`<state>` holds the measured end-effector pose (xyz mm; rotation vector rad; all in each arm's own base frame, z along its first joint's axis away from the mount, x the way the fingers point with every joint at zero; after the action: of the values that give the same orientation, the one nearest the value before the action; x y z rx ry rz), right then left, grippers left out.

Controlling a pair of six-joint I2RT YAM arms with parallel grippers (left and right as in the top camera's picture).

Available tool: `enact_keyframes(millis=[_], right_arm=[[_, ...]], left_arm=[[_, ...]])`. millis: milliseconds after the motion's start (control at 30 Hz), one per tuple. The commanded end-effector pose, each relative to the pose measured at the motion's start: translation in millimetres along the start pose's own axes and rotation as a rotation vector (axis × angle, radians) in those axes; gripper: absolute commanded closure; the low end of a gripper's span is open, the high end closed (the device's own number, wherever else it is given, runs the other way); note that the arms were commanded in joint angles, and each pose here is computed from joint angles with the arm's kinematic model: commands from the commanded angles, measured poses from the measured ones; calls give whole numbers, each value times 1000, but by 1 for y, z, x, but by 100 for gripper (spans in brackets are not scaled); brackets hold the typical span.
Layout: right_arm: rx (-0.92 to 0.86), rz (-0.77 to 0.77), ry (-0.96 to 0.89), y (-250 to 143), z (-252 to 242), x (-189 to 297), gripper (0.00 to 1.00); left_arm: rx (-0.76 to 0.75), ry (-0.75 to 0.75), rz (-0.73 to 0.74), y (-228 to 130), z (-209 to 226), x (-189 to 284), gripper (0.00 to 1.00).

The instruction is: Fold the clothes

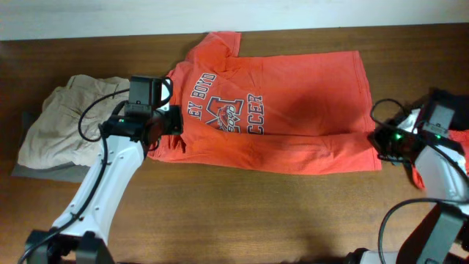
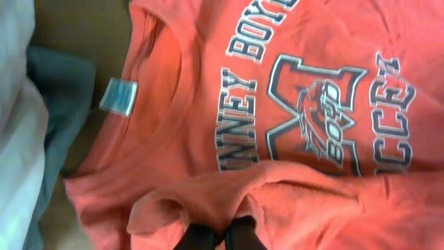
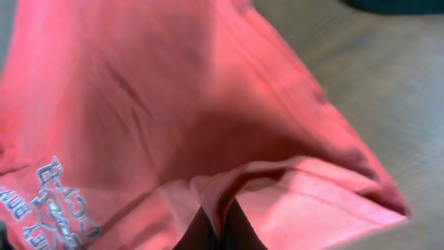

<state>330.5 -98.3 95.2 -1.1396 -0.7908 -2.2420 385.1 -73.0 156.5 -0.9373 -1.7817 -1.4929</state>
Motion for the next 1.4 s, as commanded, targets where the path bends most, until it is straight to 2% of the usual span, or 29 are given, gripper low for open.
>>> enact_keyframes(millis=[0, 133, 167, 200, 233, 300, 400, 600, 700, 833, 1033, 1167, 1233, 1367], right_arm=[[-8, -21, 7, 9, 10, -12, 96], [-18, -42, -13, 15, 6, -20, 96], [-19, -49, -32, 16, 3, -21, 90], [-19, -62, -59, 18, -1, -20, 72], [-16, -82, -97, 21, -7, -19, 60], [-17, -100, -125, 26, -12, -17, 54], [-30, -92, -120, 27, -13, -13, 53], [-5, 7, -161, 17, -10, 2, 50], [26, 83, -152, 6, -5, 10, 50], [21, 170, -159, -13, -7, 15, 50], [119, 265, 17, -31, 17, 17, 50], [173, 277, 99, -36, 38, 14, 46], [208, 271, 112, -36, 47, 11, 45], [297, 250, 138, -34, 75, 12, 41]], left_arm=[[-31, 6, -27, 12, 1, -13, 99], [-32, 6, -29, 13, 1, -27, 98], [-39, 7, -31, 14, 1, -30, 94], [-41, 19, -38, 16, 4, -32, 82], [-35, 49, -55, 20, 10, -32, 51], [-22, 76, -78, 27, 18, -28, 43], [1, 89, -92, 42, 27, -17, 34], [-36, 96, -62, 58, 26, 19, 32], [-43, 22, -10, 49, 11, 29, 32], [-39, -55, 103, 23, -1, 29, 52], [-35, -59, 107, 18, 0, 20, 67], [-60, -143, 18, 38, -14, 18, 66], [-115, -198, -56, 55, -25, 21, 60], [-150, -210, -101, 78, -31, 24, 55]])
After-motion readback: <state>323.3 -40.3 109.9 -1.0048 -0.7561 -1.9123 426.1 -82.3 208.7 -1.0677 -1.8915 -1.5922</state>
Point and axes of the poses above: each gripper's point midway between its finger pads, its own x axis back along the fingers, its own z axis along the line the jaws close on, y = z × x, the point moved 2 cm from there along x, back along the fingers, and after that the axes turned 5 degrees about x, right-handed, at the moved point
